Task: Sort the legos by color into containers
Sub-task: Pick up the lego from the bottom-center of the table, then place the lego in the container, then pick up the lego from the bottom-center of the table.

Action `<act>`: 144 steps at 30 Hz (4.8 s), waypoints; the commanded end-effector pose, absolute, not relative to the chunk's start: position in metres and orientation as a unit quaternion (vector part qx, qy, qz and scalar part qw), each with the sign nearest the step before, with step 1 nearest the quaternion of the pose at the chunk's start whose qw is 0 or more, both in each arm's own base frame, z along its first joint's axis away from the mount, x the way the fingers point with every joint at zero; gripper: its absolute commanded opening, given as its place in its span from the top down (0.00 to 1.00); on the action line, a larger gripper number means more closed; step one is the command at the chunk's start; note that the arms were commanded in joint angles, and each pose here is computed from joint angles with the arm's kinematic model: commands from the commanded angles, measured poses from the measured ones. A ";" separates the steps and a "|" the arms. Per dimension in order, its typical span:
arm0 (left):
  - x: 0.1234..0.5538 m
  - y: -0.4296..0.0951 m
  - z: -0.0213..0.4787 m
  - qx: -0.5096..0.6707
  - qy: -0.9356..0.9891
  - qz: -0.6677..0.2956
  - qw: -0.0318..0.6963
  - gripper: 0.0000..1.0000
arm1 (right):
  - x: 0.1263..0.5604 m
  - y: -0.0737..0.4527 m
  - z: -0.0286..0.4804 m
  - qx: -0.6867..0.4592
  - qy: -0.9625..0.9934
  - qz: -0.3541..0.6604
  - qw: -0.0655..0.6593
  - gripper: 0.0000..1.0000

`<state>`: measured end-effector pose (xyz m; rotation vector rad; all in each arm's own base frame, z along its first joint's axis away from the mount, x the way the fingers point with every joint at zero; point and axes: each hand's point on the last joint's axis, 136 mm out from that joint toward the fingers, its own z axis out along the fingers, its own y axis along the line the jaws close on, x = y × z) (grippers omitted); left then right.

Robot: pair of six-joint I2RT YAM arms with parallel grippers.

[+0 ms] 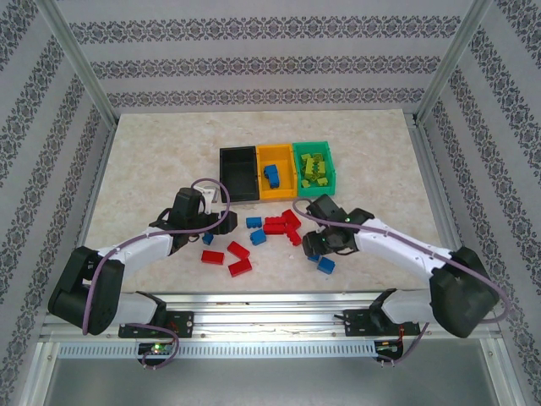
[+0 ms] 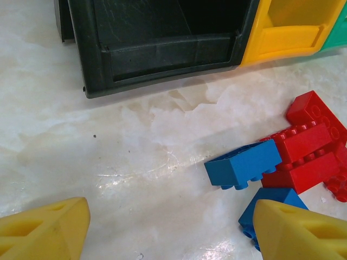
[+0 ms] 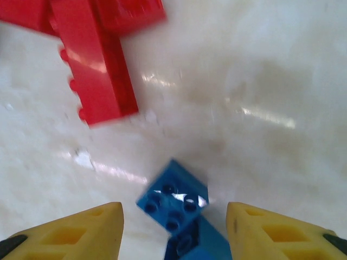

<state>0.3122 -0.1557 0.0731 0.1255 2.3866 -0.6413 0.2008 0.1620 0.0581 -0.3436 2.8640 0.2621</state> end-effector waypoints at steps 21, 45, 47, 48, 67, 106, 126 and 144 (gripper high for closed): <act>0.322 -0.158 0.086 0.044 0.901 -0.259 0.344 0.21 | 0.198 0.169 0.039 -0.197 0.977 -0.032 0.068 0.43; 0.322 -0.158 0.088 0.045 0.901 -0.259 0.346 0.21 | 0.198 0.183 0.018 -0.213 0.976 -0.031 0.033 0.61; 0.322 -0.158 0.087 0.045 0.901 -0.259 0.345 0.21 | 0.205 0.187 0.027 -0.209 0.976 -0.018 0.050 0.61; 0.322 -0.159 0.087 0.045 0.901 -0.259 0.346 0.21 | 0.209 0.190 0.033 -0.207 0.977 -0.010 0.058 0.61; 0.323 -0.159 0.083 0.044 0.903 -0.257 0.342 0.21 | 0.435 0.238 0.130 -0.107 0.957 0.111 0.245 0.59; 0.319 -0.161 0.094 0.045 0.896 -0.270 0.349 0.20 | 0.211 0.180 0.088 -0.099 0.977 0.083 0.171 0.44; 0.320 -0.165 0.088 0.048 0.897 -0.280 0.339 0.20 | 0.160 0.127 0.053 0.009 0.989 0.054 0.138 0.44; 0.319 -0.168 0.088 0.047 0.896 -0.288 0.336 0.20 | 0.177 0.172 0.020 0.002 0.990 0.095 0.102 0.40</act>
